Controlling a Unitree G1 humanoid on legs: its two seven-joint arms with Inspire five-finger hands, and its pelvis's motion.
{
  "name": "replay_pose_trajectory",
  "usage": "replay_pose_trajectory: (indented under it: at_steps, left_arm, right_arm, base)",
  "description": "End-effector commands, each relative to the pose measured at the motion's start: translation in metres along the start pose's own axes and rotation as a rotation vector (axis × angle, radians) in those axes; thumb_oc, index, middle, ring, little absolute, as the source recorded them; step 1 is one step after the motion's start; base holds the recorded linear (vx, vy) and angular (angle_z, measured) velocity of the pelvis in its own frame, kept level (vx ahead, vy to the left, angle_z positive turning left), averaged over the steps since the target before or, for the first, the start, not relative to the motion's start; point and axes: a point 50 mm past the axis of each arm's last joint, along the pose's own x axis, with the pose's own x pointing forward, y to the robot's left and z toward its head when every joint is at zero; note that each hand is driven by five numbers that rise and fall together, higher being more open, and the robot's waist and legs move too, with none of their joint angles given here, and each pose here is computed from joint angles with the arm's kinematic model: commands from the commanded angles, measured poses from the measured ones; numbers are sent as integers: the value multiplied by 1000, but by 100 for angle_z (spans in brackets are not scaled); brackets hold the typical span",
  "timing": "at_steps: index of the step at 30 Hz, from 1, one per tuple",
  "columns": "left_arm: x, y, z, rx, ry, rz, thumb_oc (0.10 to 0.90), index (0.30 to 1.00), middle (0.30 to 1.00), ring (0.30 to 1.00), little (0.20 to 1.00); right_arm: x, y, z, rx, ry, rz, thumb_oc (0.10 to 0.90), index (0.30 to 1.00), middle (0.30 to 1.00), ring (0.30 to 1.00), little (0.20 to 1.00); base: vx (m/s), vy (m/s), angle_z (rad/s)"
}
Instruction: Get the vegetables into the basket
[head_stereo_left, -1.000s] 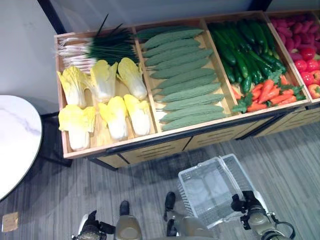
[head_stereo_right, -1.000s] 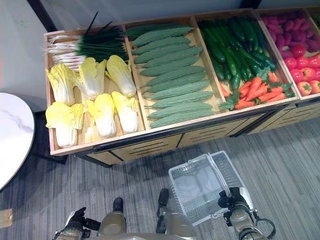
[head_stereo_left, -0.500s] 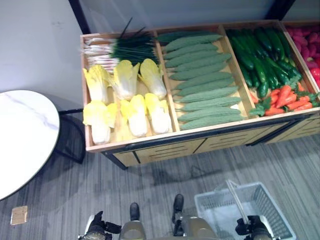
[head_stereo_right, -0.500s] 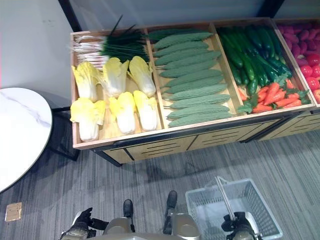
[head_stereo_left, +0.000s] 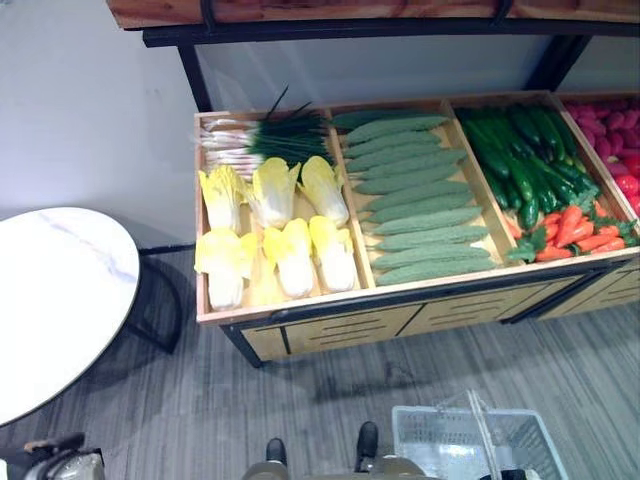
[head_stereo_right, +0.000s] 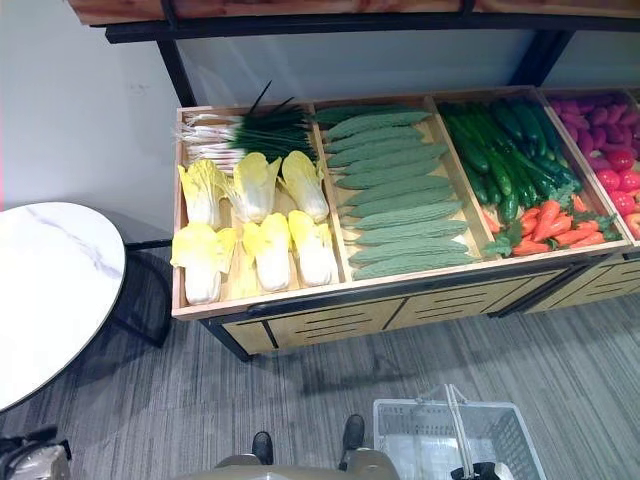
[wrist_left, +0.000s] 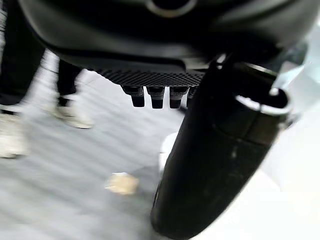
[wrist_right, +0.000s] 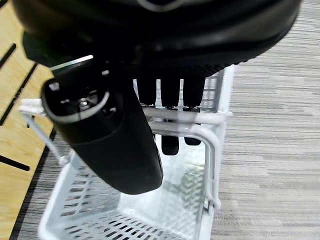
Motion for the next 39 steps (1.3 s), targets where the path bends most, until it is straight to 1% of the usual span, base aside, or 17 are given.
replay_pose_trajectory:
  at_steps: [1, 3, 4, 5, 7, 8, 9, 12, 14, 15, 18, 20, 24, 26, 32, 34, 39]
  left_arm:
    - [24, 18, 55, -25, -243, 171, 900, 1000, 1000, 1000, 1000]
    - [9, 5, 99, -104, -450, 80, 900, 1000, 1000, 1000, 1000]
    - [6, 3, 99, -111, -450, 78, 900, 1000, 1000, 1000, 1000]
    - [-6, -7, 122, -166, -547, 7, 900, 1000, 1000, 1000, 1000]
    - [-16, -15, 134, -229, -585, -39, 900, 1000, 1000, 1000, 1000]
    - [-16, -15, 134, -230, -585, -40, 900, 1000, 1000, 1000, 1000]
    - [-29, -24, 147, -291, -623, -105, 900, 1000, 1000, 1000, 1000]
    - [-54, -42, 160, -361, -673, -239, 900, 1000, 1000, 1000, 1000]
    - [-63, -50, 164, -371, -687, -294, 900, 1000, 1000, 1000, 1000]
    - [-72, -58, 168, -366, -718, -356, 900, 1000, 1000, 1000, 1000]
    - [-76, -61, 171, -360, -736, -385, 900, 1000, 1000, 1000, 1000]
    - [-96, -70, 181, -388, -793, -511, 900, 1000, 1000, 1000, 1000]
    - [-118, -83, 194, -416, -845, -629, 900, 1000, 1000, 1000, 1000]
    - [-124, -89, 197, -415, -851, -646, 900, 1000, 1000, 1000, 1000]
    - [-122, -92, 194, -417, -809, -602, 900, 1000, 1000, 1000, 1000]
    - [-116, -93, 187, -371, -793, -574, 900, 1000, 1000, 1000, 1000]
    - [-111, -90, 186, -292, -843, -518, 900, 1000, 1000, 1000, 1000]
  right_arm:
    - [6, -23, 15, -9, -62, -105, 400, 300, 300, 300, 300]
    - [6, -22, 16, -11, -61, -99, 400, 300, 300, 300, 300]
    - [7, -23, 18, -10, -65, -100, 400, 300, 300, 300, 300]
    - [7, -22, 21, -18, -77, -95, 400, 300, 300, 300, 300]
    - [8, -24, 23, -24, -78, -92, 400, 300, 300, 300, 300]
    - [8, -24, 23, -24, -77, -93, 400, 300, 300, 300, 300]
    - [8, -23, 28, -53, -102, -80, 400, 300, 300, 300, 300]
    - [8, -23, 32, -72, -113, -73, 400, 300, 300, 300, 300]
    - [8, -22, 35, -82, -129, -69, 400, 300, 300, 300, 300]
    - [8, -21, 39, -90, -148, -61, 400, 300, 300, 300, 300]
    - [8, -21, 41, -90, -157, -58, 400, 300, 300, 300, 300]
    - [8, -22, 43, -94, -163, -58, 400, 300, 300, 300, 300]
    - [8, -20, 46, -106, -180, -46, 400, 300, 300, 300, 300]
    - [9, -20, 48, -109, -182, -48, 400, 300, 300, 300, 300]
    - [7, -16, 46, -123, -190, -36, 400, 300, 300, 300, 300]
    - [6, -13, 44, -126, -184, -27, 400, 300, 300, 300, 300]
    - [6, -11, 44, -118, -190, -32, 400, 300, 300, 300, 300]
  base:
    - [3, -13, 4]
    - [0, 0, 0]
    - [0, 0, 0]
    - [-22, -10, 4]
    - [-16, -6, 4]
    - [0, 0, 0]
    - [0, 0, 0]
    - [-12, -4, -3]
    - [-7, -4, -9]
    - [-4, -4, -11]
    - [-4, -8, -11]
    - [8, -15, -15]
    - [6, -15, -13]
    - [10, -15, -12]
    - [23, -17, -16]
    - [18, -12, -1]
    - [0, 0, 0]
